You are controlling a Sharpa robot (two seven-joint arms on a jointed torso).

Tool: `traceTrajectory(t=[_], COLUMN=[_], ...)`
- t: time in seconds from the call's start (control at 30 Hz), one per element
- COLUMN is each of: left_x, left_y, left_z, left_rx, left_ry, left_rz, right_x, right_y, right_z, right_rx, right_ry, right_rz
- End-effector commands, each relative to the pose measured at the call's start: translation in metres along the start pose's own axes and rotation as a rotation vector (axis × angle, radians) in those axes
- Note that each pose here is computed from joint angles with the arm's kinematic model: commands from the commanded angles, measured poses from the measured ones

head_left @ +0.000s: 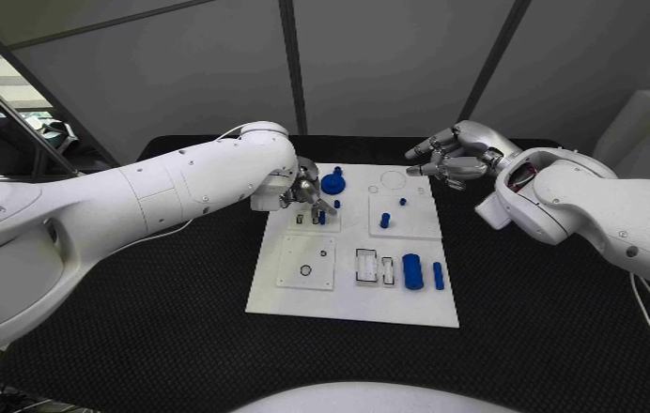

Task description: Assemble the parts on the task board

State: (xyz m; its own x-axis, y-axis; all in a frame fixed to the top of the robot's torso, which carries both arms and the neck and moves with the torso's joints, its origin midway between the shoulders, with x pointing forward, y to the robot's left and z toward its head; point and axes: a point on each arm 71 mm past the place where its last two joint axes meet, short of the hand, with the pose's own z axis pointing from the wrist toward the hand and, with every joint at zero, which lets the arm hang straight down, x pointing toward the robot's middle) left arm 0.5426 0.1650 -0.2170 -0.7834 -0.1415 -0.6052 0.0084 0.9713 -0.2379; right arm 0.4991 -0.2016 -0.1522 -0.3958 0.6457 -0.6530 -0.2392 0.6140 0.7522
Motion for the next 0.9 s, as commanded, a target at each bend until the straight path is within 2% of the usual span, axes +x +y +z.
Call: traceTrajectory(t=[0.03,0.6,0.9], left_x=[0.0006,0.0013,0.0029], left_y=[-0.0012,-0.0052,-0.0053], left_z=[-0.0001,0.0002,0.0001], left_rx=[-0.004,0.02,0.038], left_ry=[0.014,0.015,0.042], left_rz=[0.017,0.004,-0.026], right_x=[-0.0014,-0.0013,-0.0016], right_y=[0.0024,0.0026,0.0018], right_z=[0.0009,0.0035,0.0046], right_rx=[-0.016,-0.017,-0.014], right_ry=[-0.013,-0.025,-0.029], right_rz=[-0.003,-0.003,-0.003])
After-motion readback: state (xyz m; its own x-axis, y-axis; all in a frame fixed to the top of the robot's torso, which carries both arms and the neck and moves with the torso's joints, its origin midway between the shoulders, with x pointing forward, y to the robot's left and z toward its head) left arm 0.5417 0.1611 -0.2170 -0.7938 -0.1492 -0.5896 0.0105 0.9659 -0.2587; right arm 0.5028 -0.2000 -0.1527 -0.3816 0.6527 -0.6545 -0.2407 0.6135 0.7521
